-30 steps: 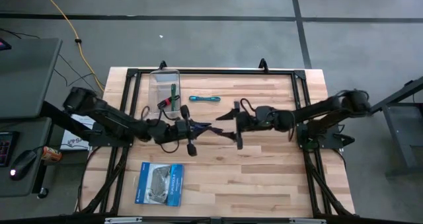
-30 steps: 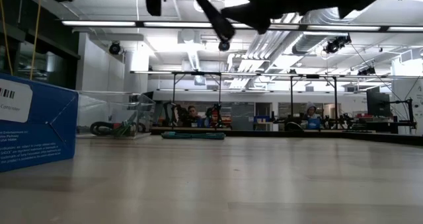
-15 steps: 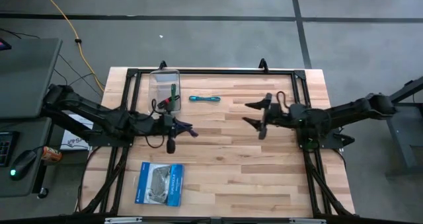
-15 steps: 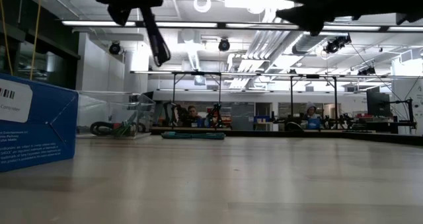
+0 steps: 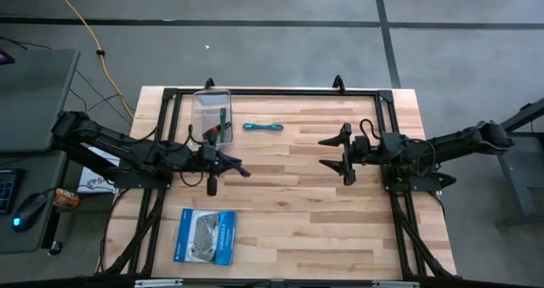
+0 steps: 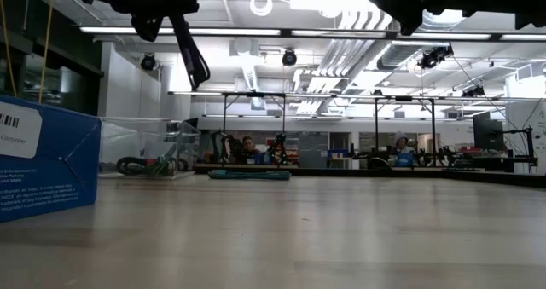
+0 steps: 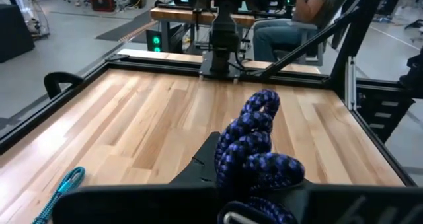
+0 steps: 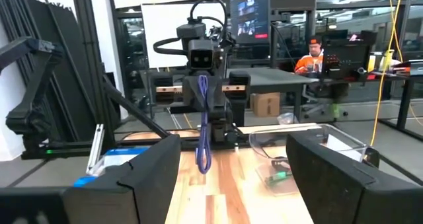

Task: Pick and place USB-C Cables
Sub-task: Put the purple USB cable into the transparent bin

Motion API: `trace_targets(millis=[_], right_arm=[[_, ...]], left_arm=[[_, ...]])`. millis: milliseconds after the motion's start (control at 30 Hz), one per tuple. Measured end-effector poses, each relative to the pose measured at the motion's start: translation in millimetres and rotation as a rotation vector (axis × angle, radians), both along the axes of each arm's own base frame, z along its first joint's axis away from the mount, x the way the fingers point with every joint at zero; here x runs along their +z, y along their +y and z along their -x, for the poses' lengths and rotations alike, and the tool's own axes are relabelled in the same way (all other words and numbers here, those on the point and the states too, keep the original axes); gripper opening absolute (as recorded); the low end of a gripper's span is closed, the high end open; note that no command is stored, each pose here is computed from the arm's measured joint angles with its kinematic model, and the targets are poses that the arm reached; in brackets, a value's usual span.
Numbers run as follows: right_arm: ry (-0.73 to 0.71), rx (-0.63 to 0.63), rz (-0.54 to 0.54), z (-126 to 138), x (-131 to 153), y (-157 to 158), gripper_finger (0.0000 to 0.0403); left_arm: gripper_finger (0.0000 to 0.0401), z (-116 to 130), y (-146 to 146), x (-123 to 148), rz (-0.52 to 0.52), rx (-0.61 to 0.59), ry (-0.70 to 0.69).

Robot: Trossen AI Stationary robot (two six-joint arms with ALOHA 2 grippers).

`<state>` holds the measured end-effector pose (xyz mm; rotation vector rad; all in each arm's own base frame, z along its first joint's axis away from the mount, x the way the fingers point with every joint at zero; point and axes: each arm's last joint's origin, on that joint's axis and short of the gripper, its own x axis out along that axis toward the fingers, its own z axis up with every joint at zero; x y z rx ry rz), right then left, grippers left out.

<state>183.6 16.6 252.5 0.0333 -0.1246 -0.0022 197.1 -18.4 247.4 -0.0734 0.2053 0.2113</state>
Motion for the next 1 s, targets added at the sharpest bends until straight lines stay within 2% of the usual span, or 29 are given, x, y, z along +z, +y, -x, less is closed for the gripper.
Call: trace_targets(millis=[233, 367, 467, 567, 667, 867, 1000], right_arm=[[0.000, 0.000, 0.001, 0.0, 0.0, 0.0, 0.0268], [0.000, 0.000, 0.001, 0.0, 0.0, 0.0, 0.0268], [0.001, -0.013, -0.009, 0.0, -0.1, -0.4, 0.0268], [0.001, -0.027, -0.009, -0.1, -0.1, -0.8, 0.0268], [0.006, -0.038, -0.010, -0.1, -0.6, -1.1, 0.0268], [0.028, -0.038, -0.009, -0.4, -2.7, -1.2, 0.0268], [0.031, -0.039, -0.009, -0.4, -3.0, -1.2, 0.0268]], left_arm=[[0.0000, 0.2, 1.1, 0.1, 0.007, 0.040, -0.005], [0.0000, 0.3, 2.8, 1.7, 0.005, 0.105, -0.027], [0.0000, 0.6, 6.0, 7.6, 0.008, 0.230, -0.067], [0.0000, 0.8, 12.8, 22.0, -0.035, 0.386, -0.050], [0.0000, 3.5, 27.3, 45.4, -0.074, 0.530, 0.038], [0.0000, 21.8, 69.7, 93.9, -0.035, 0.808, 0.204], [0.0000, 33.6, 89.0, 119.2, -0.001, 0.890, 0.242]])
